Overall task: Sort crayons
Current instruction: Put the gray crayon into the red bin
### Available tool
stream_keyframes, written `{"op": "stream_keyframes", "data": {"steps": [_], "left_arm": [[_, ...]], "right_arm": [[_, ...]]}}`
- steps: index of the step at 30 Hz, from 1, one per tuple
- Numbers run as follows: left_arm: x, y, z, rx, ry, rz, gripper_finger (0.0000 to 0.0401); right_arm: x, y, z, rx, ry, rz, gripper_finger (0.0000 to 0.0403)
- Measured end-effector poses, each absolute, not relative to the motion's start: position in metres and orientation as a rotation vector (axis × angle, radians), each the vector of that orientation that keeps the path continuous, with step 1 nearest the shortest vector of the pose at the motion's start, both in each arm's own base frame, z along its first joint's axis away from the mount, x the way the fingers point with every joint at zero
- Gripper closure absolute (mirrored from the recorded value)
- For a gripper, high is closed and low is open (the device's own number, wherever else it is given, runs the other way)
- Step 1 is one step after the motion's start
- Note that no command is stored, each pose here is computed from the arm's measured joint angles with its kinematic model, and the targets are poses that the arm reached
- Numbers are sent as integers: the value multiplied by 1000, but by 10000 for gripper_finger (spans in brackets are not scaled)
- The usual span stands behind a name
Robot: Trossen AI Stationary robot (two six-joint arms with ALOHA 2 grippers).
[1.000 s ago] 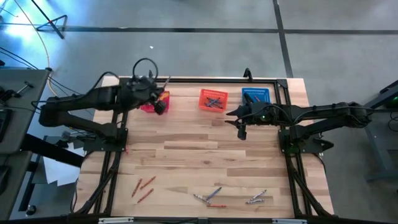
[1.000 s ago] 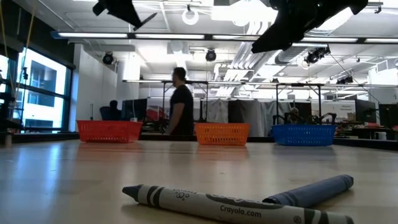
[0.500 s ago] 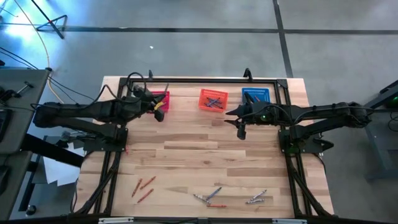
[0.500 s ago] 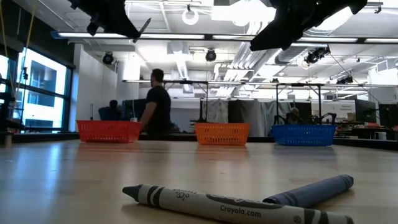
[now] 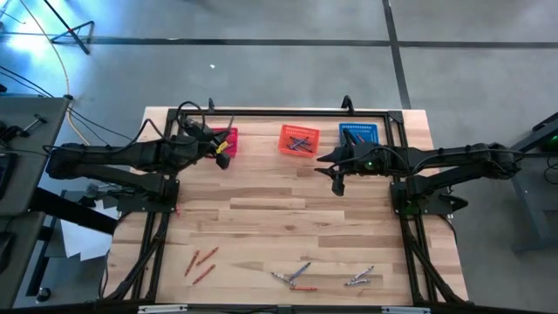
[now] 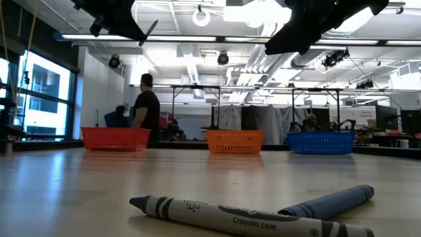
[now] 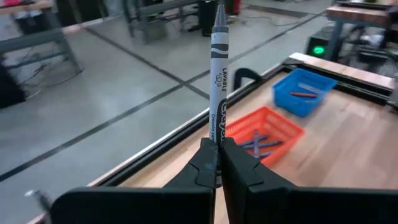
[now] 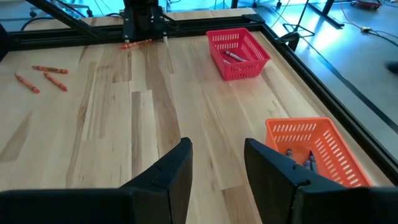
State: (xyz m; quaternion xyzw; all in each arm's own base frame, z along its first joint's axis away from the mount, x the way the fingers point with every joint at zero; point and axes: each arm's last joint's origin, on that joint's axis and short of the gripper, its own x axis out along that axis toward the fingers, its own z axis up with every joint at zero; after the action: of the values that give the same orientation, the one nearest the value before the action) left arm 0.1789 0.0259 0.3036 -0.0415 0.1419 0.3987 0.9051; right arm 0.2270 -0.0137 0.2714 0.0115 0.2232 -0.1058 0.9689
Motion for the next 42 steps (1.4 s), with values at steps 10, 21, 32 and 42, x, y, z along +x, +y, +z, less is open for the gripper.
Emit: {"op": "stream_keyframes", "data": {"steps": [10,21,32,42], "left_arm": [[167,33,289,-200,312,1087,401],[173,56,256,-237,553,1236,401],[190,90,216,-271,884,1217,401],[187,122,191,-333,1114,1132,401]], "right_arm": [[227,-14,271,23,452,-214,263],[227,-14,272,23,449,-213,263],[227,-14,271,23,450,-213,263],[227,-14,271,41,451,-218,263]]}}
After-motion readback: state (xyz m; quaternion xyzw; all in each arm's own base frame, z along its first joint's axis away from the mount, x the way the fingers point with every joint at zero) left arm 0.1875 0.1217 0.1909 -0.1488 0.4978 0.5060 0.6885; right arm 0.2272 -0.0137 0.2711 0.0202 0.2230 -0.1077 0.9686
